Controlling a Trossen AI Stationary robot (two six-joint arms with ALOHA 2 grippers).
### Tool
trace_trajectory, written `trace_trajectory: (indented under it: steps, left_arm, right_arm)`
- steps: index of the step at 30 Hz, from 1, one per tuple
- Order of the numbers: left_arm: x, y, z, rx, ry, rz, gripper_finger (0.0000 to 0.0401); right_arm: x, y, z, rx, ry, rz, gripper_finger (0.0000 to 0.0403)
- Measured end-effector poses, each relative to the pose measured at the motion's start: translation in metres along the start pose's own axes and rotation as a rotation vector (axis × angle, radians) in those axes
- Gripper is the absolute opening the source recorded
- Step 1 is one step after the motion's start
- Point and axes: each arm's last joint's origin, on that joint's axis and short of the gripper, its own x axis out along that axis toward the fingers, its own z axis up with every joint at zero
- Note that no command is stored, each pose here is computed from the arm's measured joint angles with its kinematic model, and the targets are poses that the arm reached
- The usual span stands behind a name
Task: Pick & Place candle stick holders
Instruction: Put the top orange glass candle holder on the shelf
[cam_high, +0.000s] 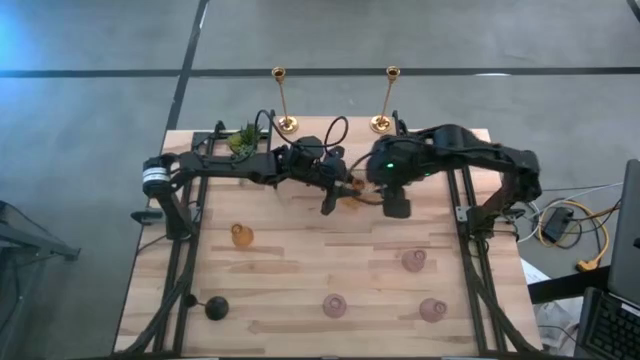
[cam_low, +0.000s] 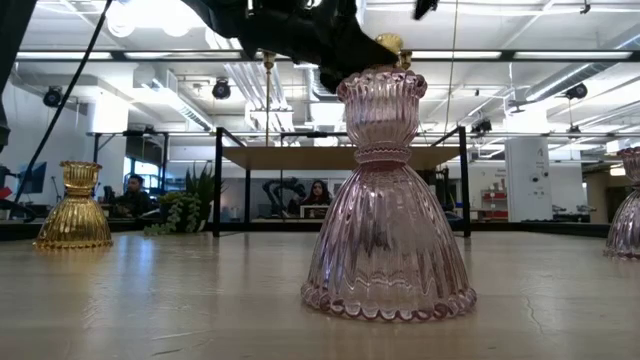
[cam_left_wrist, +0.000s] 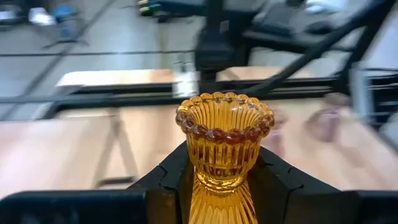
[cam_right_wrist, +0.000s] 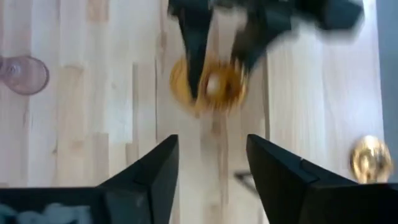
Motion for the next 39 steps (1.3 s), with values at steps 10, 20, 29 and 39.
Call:
trace_trajectory:
  steps: [10,20,29,39]
  left_arm:
    - [-0.038,-0.002,0.001,0.008,-0.032,0.292,0.0119]
    - [-0.089,-0.010,-0.004,-0.125,-0.143,0.760,0.0119]
    - [-0.077,-0.006,-0.019,-0.180,-0.139,1.113,0.0119]
    - [-0.057,0.021,-0.042,-0.220,-0.155,1.176,0.0119]
  right_arm:
    - [-0.014,-0.008,-0.062,0.208,-0.024,-0.141,0.0186]
    - [-0.016,-0.014,-0.126,0.360,-0.079,-0.330,0.0169]
    - [-0.010,-0.019,-0.149,0.376,-0.086,-0.460,0.0173]
    - [-0.007,-0.021,-0.149,0.327,-0.065,-0.480,0.0177]
